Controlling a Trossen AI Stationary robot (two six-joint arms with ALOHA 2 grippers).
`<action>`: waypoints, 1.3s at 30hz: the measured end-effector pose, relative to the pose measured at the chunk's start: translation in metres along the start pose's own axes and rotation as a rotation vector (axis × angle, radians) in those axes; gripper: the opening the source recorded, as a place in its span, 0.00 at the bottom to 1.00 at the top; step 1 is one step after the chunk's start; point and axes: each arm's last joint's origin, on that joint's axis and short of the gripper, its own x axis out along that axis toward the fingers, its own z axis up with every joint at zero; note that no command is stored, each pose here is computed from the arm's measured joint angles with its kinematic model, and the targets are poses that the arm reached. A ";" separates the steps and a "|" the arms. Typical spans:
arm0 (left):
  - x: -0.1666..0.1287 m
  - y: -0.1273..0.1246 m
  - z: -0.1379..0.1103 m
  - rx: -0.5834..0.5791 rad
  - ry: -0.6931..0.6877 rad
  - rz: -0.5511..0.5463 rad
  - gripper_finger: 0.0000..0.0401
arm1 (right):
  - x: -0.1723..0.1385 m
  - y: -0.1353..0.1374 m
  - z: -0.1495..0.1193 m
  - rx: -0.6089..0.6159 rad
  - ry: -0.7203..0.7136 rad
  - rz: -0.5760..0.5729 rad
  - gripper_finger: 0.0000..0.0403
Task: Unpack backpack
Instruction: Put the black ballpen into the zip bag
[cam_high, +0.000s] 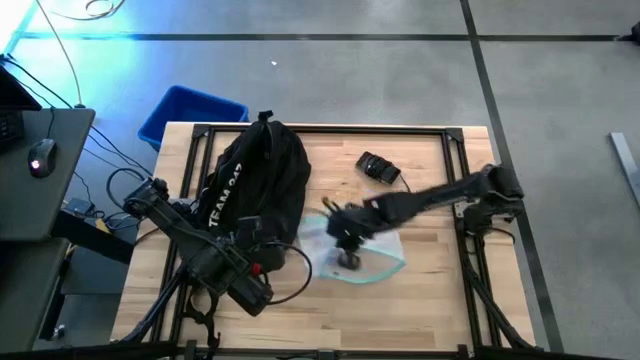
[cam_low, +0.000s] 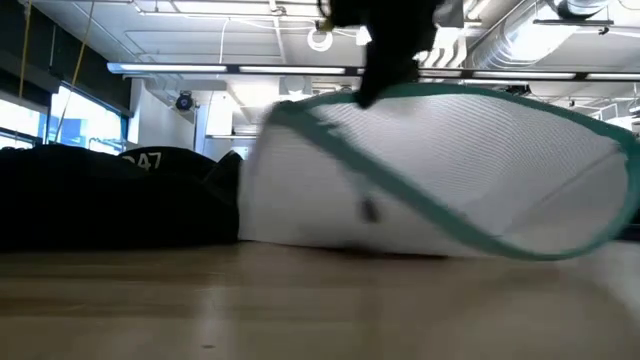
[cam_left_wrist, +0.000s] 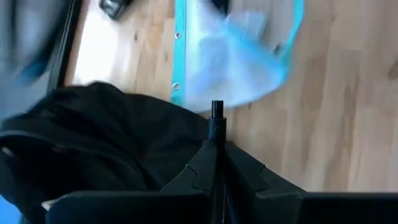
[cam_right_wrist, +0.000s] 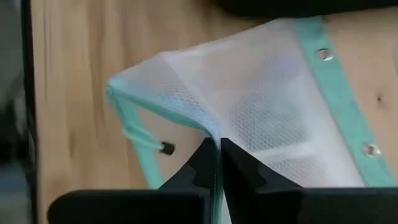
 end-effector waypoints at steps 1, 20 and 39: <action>-0.001 -0.001 0.000 0.009 -0.016 -0.003 0.00 | 0.003 -0.007 0.008 0.048 -0.003 0.002 0.00; 0.067 -0.030 0.064 0.314 -0.229 -0.074 0.00 | -0.030 -0.050 0.063 0.097 0.000 0.057 0.00; 0.176 -0.058 0.105 0.690 -0.350 -0.109 0.00 | -0.048 -0.084 0.055 -0.140 0.174 0.135 0.00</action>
